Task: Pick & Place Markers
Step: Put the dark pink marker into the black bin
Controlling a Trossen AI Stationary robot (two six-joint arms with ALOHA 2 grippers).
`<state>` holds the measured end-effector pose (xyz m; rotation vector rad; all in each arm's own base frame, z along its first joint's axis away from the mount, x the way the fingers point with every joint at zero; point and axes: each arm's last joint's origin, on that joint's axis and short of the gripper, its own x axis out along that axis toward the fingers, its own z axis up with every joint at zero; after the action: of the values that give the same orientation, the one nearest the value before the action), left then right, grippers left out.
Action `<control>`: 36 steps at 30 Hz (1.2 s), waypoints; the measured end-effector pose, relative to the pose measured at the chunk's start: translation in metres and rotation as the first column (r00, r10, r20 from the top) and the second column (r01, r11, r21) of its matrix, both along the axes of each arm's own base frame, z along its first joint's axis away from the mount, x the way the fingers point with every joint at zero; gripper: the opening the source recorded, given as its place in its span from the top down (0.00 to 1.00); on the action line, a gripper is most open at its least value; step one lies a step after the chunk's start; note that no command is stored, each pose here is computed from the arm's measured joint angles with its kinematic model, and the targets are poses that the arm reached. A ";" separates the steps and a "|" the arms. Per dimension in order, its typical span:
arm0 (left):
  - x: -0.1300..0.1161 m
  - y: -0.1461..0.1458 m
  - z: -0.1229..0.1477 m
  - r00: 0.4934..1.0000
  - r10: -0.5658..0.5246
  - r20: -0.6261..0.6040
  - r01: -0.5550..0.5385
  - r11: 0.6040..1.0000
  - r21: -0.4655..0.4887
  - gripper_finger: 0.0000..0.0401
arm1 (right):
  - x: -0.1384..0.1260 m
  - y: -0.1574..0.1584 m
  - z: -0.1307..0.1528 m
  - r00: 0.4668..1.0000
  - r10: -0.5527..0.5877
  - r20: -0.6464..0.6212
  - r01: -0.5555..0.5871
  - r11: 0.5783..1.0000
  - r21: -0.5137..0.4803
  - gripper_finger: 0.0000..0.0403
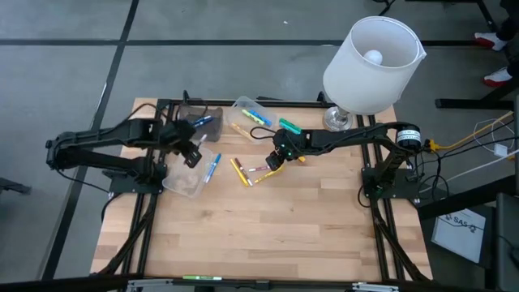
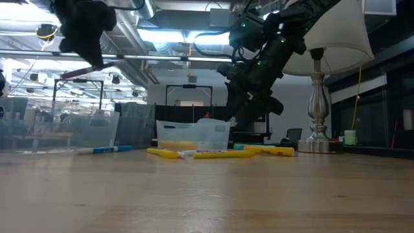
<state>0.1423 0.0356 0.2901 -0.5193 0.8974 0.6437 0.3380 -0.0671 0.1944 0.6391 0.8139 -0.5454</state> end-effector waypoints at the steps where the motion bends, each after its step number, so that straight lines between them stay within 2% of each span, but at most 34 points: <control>1: 0.000 0.003 0.002 1.000 -0.003 0.001 0.003 1.000 0.016 0.94 | 0.000 0.000 0.000 1.000 0.000 0.000 0.000 1.000 0.000 0.44; 10: -0.003 0.026 0.022 0.999 -0.041 0.002 0.041 0.987 0.156 0.94 | 0.000 0.000 0.000 1.000 0.000 0.000 0.000 1.000 0.000 0.44; 20: 0.005 0.053 0.032 0.967 -0.182 -0.178 0.228 0.929 0.290 0.94 | 0.000 0.000 0.000 1.000 -0.001 0.001 0.001 1.000 0.000 0.44; 24: 0.013 0.064 0.031 0.932 -0.218 -0.290 0.310 0.895 0.322 0.94 | 0.000 0.000 0.000 1.000 -0.001 0.001 0.001 1.000 0.001 0.44; 30: 0.028 0.077 0.024 0.852 -0.252 -0.459 0.428 0.840 0.333 0.94 | 0.000 0.000 0.000 1.000 -0.002 0.001 0.002 1.000 0.001 0.44; 36: 0.046 0.090 0.011 0.775 -0.260 -0.577 0.493 0.820 0.292 0.94 | 0.000 0.000 0.000 1.000 -0.003 0.001 0.003 1.000 0.002 0.44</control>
<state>0.1883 0.1256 0.3008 0.2684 1.2819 0.5796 0.3380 -0.0672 0.1943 0.6427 0.8124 -0.5472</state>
